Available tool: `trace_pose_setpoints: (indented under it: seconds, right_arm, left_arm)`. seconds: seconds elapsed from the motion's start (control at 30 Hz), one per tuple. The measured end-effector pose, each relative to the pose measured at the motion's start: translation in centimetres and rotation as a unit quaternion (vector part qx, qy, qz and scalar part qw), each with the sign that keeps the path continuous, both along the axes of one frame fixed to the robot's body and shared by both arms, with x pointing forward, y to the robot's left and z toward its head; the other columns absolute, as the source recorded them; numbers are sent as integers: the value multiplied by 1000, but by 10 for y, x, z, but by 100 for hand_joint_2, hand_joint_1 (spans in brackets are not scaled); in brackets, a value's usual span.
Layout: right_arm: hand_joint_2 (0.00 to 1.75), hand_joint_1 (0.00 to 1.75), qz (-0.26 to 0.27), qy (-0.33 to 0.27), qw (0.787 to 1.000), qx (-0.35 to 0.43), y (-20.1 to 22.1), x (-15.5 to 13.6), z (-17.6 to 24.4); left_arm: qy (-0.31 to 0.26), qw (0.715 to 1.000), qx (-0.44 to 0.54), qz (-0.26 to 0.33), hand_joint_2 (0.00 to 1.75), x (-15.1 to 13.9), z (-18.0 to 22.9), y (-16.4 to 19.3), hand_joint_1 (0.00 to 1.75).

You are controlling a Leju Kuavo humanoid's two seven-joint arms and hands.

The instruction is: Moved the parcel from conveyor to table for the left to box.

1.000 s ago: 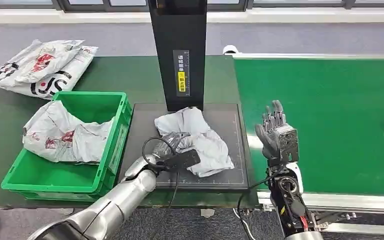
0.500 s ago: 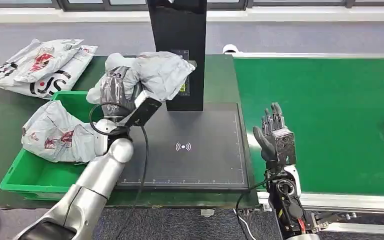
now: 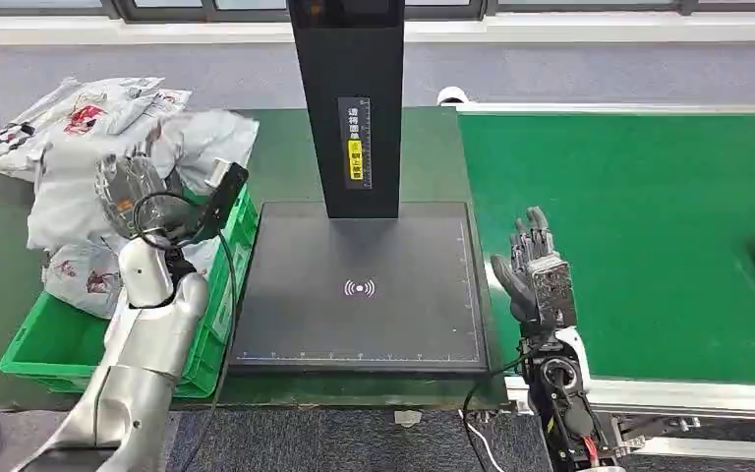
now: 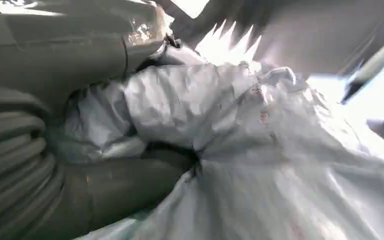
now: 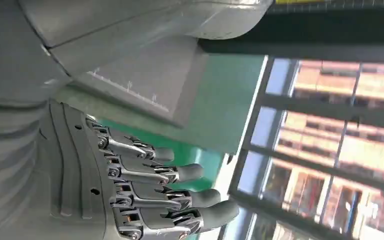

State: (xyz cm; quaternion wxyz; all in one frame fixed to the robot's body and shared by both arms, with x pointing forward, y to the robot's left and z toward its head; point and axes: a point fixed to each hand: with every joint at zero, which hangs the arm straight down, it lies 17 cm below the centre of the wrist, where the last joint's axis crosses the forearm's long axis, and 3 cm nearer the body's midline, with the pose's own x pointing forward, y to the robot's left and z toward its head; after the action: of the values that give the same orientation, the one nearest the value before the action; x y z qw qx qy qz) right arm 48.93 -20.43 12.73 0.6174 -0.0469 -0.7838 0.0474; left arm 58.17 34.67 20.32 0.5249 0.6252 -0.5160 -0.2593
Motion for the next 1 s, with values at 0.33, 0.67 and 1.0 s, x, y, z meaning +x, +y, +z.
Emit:
trace_pose_setpoints:
  seconds: [0.33, 0.67, 1.0]
  right_arm:
    - [175, 0, 18, 1, 1000, -8, 14, 9, 6]
    - [175, 0, 11, 30, 999, -16, 6, 0, -12]
    - [175, 0, -7, 41, 999, -6, -8, -19, -24]
  left_arm:
    - [285, 957, 17, 56, 175, -36, -158, 56, 175]
    - [246, 968, -21, 44, 0, -31, -153, 57, 0]
    - [-53, 990, -121, -45, 0, -8, -39, 38, 0]
